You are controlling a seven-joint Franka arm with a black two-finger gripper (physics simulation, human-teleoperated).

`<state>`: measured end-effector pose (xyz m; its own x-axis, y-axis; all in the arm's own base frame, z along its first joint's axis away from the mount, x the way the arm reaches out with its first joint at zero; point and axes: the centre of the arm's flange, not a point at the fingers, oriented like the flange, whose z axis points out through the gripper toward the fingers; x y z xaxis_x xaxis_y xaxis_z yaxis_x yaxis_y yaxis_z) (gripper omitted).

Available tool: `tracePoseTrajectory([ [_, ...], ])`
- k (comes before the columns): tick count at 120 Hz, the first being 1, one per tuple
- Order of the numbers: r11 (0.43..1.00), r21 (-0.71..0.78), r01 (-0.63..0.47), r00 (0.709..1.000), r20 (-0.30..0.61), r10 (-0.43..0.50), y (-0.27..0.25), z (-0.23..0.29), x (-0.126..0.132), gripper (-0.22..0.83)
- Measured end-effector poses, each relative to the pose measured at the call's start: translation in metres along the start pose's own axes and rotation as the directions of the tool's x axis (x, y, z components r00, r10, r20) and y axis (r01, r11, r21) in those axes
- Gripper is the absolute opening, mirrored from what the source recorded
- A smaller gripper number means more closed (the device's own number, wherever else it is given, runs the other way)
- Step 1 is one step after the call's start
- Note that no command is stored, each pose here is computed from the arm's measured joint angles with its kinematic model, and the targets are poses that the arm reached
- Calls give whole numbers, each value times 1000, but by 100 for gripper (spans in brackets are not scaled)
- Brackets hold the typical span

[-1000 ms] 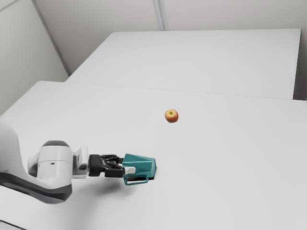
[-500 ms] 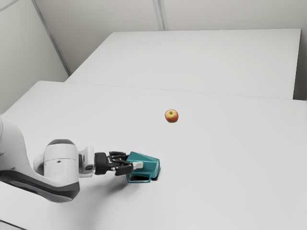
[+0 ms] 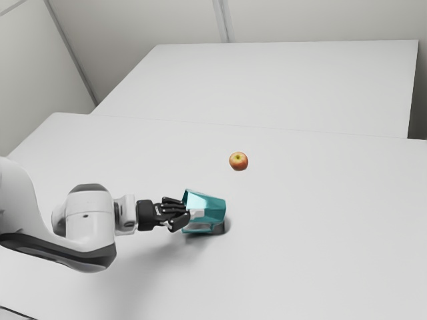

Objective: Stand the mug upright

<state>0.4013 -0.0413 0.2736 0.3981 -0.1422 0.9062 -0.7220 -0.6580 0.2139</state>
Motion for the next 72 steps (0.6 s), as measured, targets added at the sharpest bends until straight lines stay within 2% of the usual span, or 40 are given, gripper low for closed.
tracePoseTrajectory([
  [12,1000,10,-26,1000,-16,26,-4,0,13,-15],
  [22,996,12,-86,996,-14,86,-14,2,39,-16],
  [40,969,-58,-241,962,119,246,-27,-6,84,-15],
  [47,951,-93,-297,932,187,309,-25,-15,99,-15],
  [58,915,-138,-379,863,303,404,-21,-36,125,-15],
  [72,900,-160,-406,764,480,430,-29,-65,138,-16],
])
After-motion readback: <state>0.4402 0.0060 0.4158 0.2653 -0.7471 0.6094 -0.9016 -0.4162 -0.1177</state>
